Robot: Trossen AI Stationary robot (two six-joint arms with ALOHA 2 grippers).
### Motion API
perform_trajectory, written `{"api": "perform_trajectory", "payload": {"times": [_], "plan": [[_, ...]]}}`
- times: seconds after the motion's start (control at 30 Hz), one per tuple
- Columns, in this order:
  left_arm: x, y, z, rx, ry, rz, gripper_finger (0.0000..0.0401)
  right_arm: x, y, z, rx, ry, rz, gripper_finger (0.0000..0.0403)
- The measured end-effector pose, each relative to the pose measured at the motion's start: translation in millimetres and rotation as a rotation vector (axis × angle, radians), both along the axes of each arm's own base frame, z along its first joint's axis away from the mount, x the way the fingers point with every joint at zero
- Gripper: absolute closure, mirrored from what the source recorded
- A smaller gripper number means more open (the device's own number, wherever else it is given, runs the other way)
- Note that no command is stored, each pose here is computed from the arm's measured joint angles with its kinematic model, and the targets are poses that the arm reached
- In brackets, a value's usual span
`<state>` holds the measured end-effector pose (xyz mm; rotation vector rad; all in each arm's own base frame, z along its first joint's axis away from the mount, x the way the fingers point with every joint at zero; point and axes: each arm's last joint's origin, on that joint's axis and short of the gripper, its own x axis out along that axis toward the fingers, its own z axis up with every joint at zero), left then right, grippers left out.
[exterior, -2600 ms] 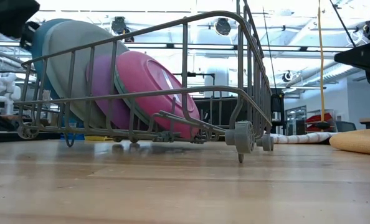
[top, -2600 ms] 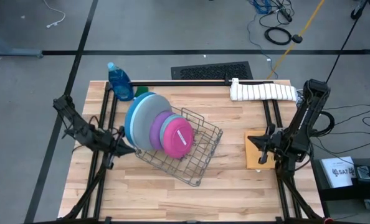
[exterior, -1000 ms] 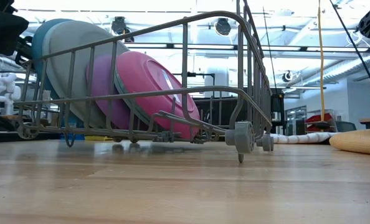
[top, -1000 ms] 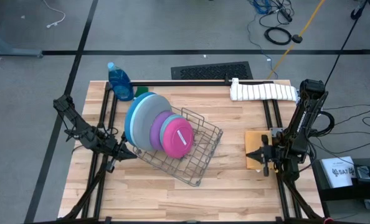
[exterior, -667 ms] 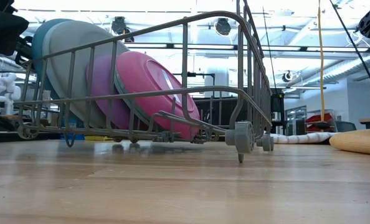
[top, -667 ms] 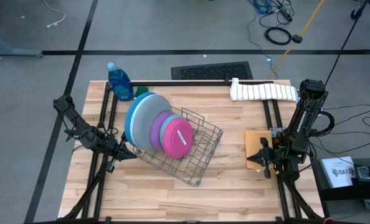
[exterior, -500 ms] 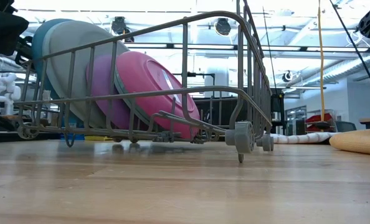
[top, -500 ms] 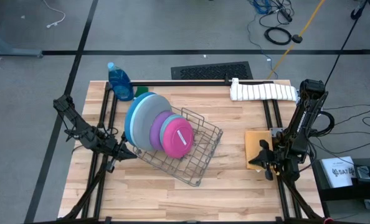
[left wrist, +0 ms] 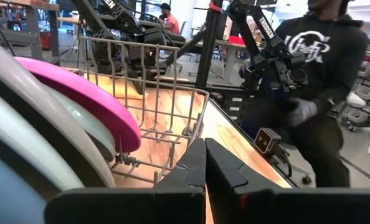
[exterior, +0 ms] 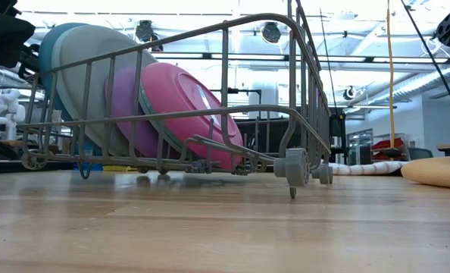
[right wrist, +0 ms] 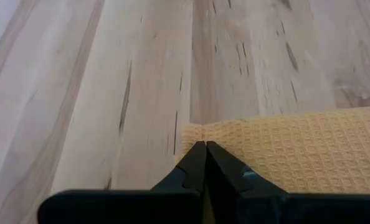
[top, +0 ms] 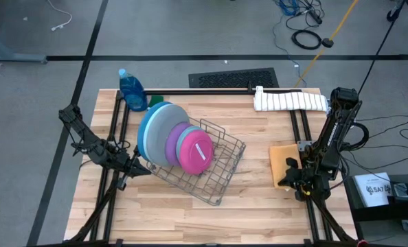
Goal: Sort dishes
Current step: Return to Home Position
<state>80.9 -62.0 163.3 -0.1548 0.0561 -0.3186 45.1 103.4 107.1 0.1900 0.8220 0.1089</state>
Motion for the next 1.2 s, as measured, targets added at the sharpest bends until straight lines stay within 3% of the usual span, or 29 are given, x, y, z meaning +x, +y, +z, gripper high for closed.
{"api": "perform_trajectory", "payload": {"times": [0.93,1.2], "plan": [[0.0,0.0,-0.1,0.000,0.000,0.000,0.0401,-0.1,0.0,-0.1,-0.001,0.005,0.004,0.0396],[0.0,0.0,-0.1,0.000,0.000,0.000,0.0401,0.6,-0.9,0.1,-0.065,-0.041,0.041,0.0396]]}}
